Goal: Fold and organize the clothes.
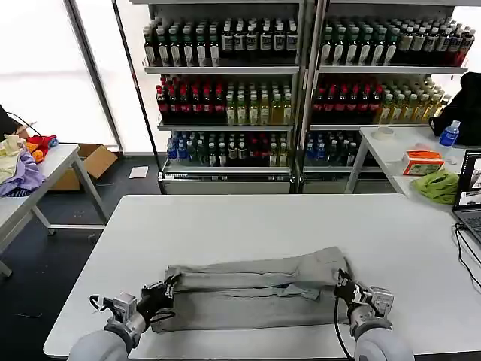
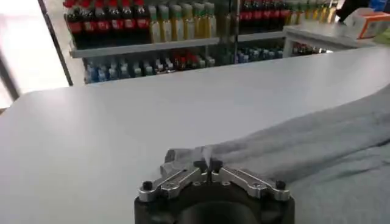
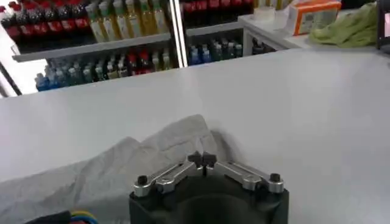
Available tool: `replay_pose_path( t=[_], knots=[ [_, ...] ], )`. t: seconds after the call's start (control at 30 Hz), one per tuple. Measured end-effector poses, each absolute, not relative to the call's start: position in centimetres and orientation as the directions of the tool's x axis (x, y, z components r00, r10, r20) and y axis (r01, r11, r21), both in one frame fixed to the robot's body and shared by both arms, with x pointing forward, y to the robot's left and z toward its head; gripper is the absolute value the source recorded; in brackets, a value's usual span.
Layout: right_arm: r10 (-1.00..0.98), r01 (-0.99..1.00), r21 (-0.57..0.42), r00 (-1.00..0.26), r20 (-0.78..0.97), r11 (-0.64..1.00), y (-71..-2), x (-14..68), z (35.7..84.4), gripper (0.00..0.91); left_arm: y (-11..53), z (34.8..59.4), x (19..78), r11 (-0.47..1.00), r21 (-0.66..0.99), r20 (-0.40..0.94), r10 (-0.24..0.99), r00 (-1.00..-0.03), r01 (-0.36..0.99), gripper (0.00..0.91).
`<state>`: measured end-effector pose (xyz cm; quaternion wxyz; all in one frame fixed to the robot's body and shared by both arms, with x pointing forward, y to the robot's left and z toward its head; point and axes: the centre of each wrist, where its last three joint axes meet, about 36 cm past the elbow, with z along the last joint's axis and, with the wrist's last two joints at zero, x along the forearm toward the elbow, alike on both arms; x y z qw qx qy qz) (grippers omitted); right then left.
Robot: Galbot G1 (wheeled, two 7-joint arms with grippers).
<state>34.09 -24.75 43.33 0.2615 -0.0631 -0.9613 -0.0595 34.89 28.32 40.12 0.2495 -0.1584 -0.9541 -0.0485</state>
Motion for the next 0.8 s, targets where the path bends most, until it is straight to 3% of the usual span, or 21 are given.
replay_pose_path(
  t=[0.27,0.37,0.4,0.43,0.47,0.5,0.53,0.57,0.8],
  knots=[
    [0.095,0.153,0.069,-0.848,0.522,0.986,-24.3,33.0,43.1,0.000,28.1,40.4,34.7,0.940,0.024,0.483,0.286,-0.827,0.340,0.000],
    [0.089,0.146,0.068,-0.846,0.525,0.987,-23.9,32.7,42.9,0.000,28.2,40.2,34.9,0.940,0.031,0.482,0.283,-0.829,0.339,0.050],
    [0.087,0.143,0.067,-0.847,0.524,0.987,-23.8,32.7,42.9,0.000,28.2,40.1,35.0,0.940,0.031,0.482,0.283,-0.829,0.339,0.393],
    [0.086,0.141,0.066,-0.848,0.522,0.988,-23.7,32.6,42.8,0.000,28.2,40.0,35.0,0.940,0.031,0.483,0.284,-0.829,0.340,0.605],
    [0.086,0.140,0.064,-0.849,0.522,0.988,-23.6,32.6,42.8,0.000,28.1,40.0,35.1,0.939,0.032,0.483,0.284,-0.828,0.341,0.907],
    [0.088,0.139,0.059,-0.848,0.522,0.988,-23.6,32.7,42.7,0.000,28.1,39.9,35.1,0.939,0.032,0.484,0.284,-0.827,0.341,0.907],
    [0.090,0.138,0.055,-0.848,0.523,0.989,-23.5,32.7,42.5,0.393,28.2,39.9,35.2,0.939,0.033,0.485,0.285,-0.827,0.342,0.907],
    [0.092,0.138,0.050,-0.847,0.523,0.989,-23.4,32.8,42.4,0.907,28.2,39.9,35.2,0.939,0.034,0.485,0.284,-0.827,0.342,0.907],
    [0.105,0.130,0.010,-0.846,0.523,0.992,-23.1,33.3,41.7,0.907,28.8,39.9,35.5,0.942,0.050,0.473,0.270,-0.839,0.332,0.907]
  ],
)
